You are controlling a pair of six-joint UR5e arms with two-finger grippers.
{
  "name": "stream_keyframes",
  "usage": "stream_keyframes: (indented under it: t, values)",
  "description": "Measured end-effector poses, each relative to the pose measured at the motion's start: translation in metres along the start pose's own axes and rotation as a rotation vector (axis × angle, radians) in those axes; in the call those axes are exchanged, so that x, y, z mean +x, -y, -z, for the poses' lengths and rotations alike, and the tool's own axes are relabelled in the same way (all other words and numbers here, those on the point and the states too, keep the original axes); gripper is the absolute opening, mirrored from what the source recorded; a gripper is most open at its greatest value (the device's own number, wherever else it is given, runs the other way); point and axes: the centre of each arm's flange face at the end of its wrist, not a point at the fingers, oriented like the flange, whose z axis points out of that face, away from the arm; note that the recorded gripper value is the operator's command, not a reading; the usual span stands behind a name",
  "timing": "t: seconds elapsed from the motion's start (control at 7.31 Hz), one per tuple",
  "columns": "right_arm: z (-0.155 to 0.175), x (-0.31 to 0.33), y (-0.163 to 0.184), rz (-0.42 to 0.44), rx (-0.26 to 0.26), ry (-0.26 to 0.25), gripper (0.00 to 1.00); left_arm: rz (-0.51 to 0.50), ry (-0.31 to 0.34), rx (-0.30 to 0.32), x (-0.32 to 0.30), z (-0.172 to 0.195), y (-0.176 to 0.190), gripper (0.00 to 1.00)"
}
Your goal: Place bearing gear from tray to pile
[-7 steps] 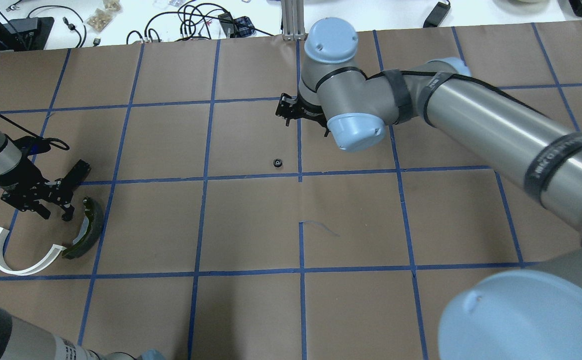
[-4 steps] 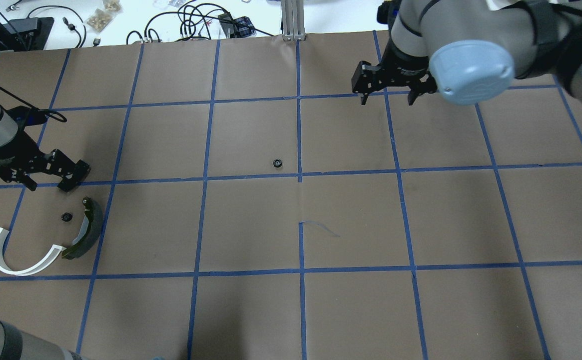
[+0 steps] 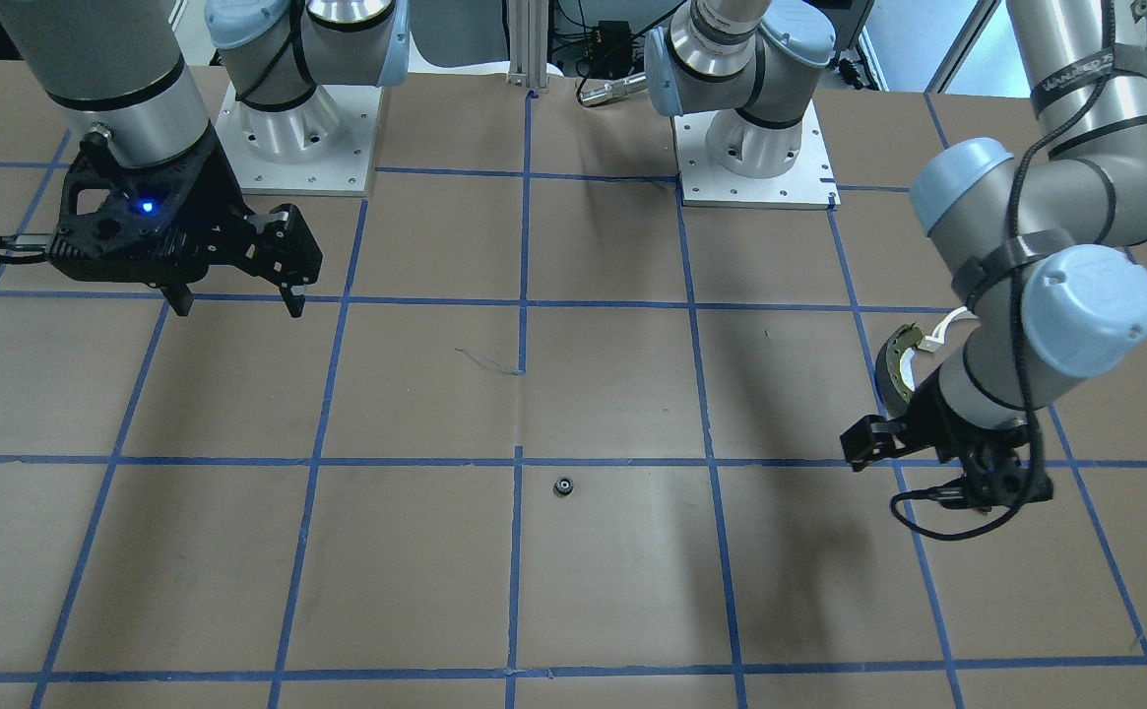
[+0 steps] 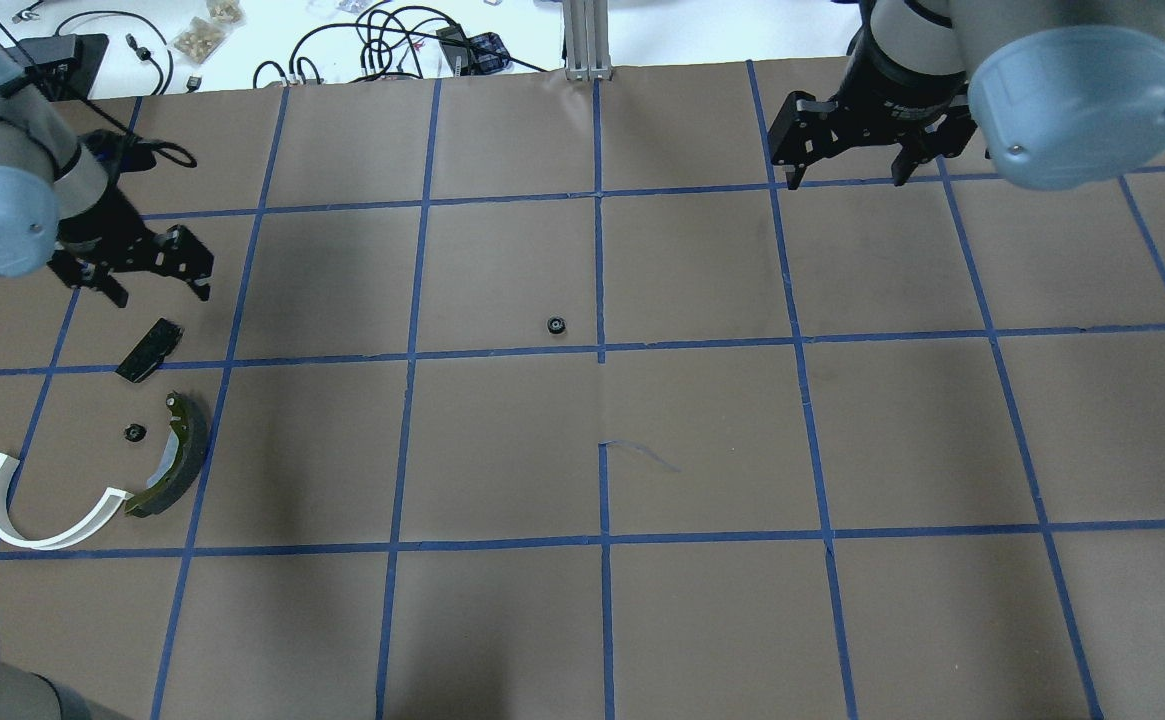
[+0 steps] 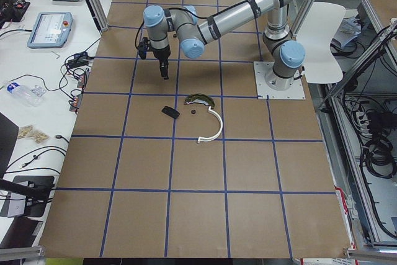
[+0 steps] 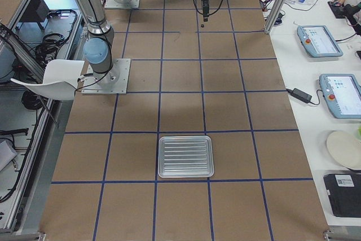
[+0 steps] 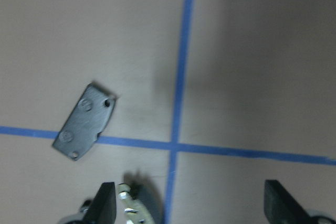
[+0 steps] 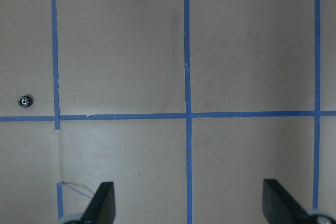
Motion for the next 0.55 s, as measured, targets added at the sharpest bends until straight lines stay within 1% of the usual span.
stream_keyframes:
  t: [0.14,0.27,0.55]
  values:
    - [0.004,0.0,-0.002,-0.005,-0.004,0.001,1.0,-0.017,-0.036,0.014,0.049,0.004,-0.001,1.0]
    - [0.008,0.0,-0.003,-0.011,-0.009,-0.003,1.0,-0.036,-0.059,0.017,0.096,0.003,-0.007,1.0]
    - [0.018,0.0,0.0,-0.019,-0.01,-0.005,1.0,-0.126,-0.073,0.038,0.185,-0.011,-0.023,1.0]
